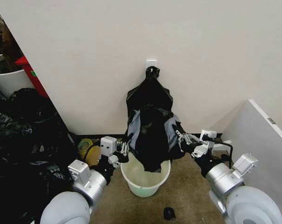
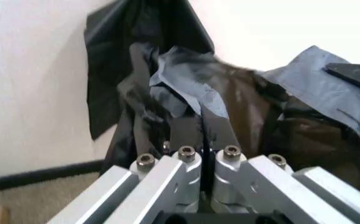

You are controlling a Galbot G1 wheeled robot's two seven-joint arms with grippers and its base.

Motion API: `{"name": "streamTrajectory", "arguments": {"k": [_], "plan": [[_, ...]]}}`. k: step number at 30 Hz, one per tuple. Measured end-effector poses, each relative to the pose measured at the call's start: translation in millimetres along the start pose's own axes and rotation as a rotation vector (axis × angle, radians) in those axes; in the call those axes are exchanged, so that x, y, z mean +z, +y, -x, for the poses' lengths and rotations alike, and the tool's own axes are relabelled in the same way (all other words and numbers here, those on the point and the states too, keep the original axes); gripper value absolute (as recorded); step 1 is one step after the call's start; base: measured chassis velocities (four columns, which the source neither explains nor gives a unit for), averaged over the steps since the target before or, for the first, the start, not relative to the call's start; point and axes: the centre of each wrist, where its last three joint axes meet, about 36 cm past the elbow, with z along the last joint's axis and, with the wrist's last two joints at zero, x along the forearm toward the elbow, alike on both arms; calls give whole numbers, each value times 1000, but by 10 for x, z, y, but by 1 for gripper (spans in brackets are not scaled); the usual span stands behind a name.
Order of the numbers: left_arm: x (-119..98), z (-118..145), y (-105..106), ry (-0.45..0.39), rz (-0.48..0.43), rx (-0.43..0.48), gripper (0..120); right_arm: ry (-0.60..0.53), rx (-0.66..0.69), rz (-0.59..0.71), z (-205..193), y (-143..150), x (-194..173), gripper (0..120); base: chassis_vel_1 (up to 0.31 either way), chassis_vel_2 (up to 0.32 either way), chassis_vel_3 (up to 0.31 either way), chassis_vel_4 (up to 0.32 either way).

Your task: Place the garbage bag over the trash bin.

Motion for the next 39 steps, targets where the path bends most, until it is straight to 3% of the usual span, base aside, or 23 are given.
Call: {"name": "streamTrajectory", "arguments": {"k": [9, 20, 23, 25, 26, 29, 39], "plan": [[200, 77, 25, 1, 26, -26, 0, 27, 40, 57, 25, -45, 301, 0, 0, 0, 0, 0], [152, 123, 139, -76, 78, -58, 0, -10, -6, 169, 379, 37, 643, 0, 0, 0, 0, 0], [266, 141, 138, -57, 71, -67, 0, 5, 38, 158, 414, -49, 784, 0, 0, 0, 0, 0], [506, 175, 130, -11, 53, -88, 0, 28, 116, 141, 382, -163, 992, 0, 0, 0, 0, 0], [506, 175, 130, -11, 53, -88, 0, 28, 116, 141, 382, -163, 992, 0, 0, 0, 0, 0], [785, 208, 107, 50, 17, -116, 0, 64, 234, 103, 284, -256, 1187, 0, 0, 0, 0, 0], [1047, 126, 87, 161, -17, -165, 0, 207, 423, 1, 167, -233, 1358, 0, 0, 0, 0, 0]]}}
